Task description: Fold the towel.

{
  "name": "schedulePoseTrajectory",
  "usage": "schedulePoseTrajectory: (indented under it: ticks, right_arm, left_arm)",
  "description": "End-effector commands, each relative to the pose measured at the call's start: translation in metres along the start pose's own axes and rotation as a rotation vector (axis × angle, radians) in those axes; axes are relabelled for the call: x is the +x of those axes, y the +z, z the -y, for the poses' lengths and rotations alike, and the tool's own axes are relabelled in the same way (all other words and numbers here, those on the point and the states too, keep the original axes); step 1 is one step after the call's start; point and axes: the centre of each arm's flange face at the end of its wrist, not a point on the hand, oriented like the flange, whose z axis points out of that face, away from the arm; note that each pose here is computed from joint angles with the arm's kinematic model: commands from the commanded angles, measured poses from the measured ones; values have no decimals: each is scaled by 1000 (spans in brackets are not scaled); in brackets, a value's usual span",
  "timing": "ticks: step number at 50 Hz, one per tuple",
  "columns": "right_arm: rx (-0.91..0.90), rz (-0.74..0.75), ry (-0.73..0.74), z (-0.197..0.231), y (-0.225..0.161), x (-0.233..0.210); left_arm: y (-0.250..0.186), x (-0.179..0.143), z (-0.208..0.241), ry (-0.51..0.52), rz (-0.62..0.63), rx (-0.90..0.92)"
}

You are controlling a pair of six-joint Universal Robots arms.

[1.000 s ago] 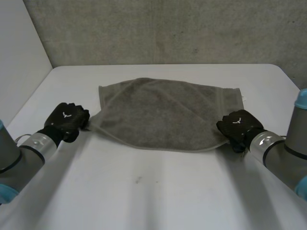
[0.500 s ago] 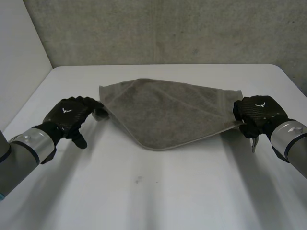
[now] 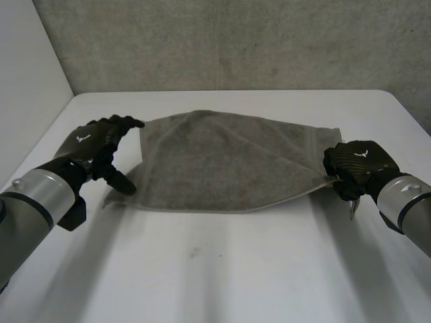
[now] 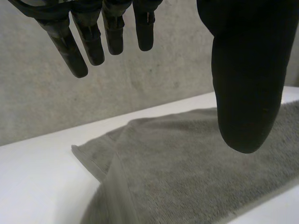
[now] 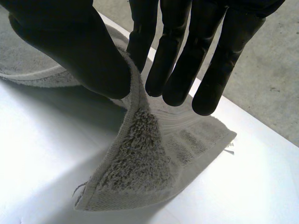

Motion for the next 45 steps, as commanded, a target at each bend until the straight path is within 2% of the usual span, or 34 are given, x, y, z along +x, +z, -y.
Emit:
schedulePoseTrajectory:
  ticks: [1,6,8,9,11,17,29,39,45]
  right_arm:
    - [-4,2,1,-2,0,-1]
    - [-3,-10,5,-1,1,3]
    - [-6,-18,10,-2,1,5]
    - [-9,-29,18,-3,2,9]
    - [-11,-42,26,-3,2,13]
    - [-7,-64,76,-2,3,20]
    - [-4,-63,121,-1,3,20]
    - [-4,-60,120,-1,3,20]
    - [-5,-58,119,-2,3,19]
  left_arm:
    - [3,-2,-5,11,41,9]
    - [15,-5,-28,57,60,-51]
    - [16,-3,-39,136,51,-85]
    - [16,-3,-39,136,51,-86]
    - [19,-5,-49,226,54,-105]
    - [30,-14,-63,324,69,-83]
    - [50,-29,-85,367,90,-73]
    - [58,-33,-99,465,82,-100]
    - [62,-35,-105,463,83,-114]
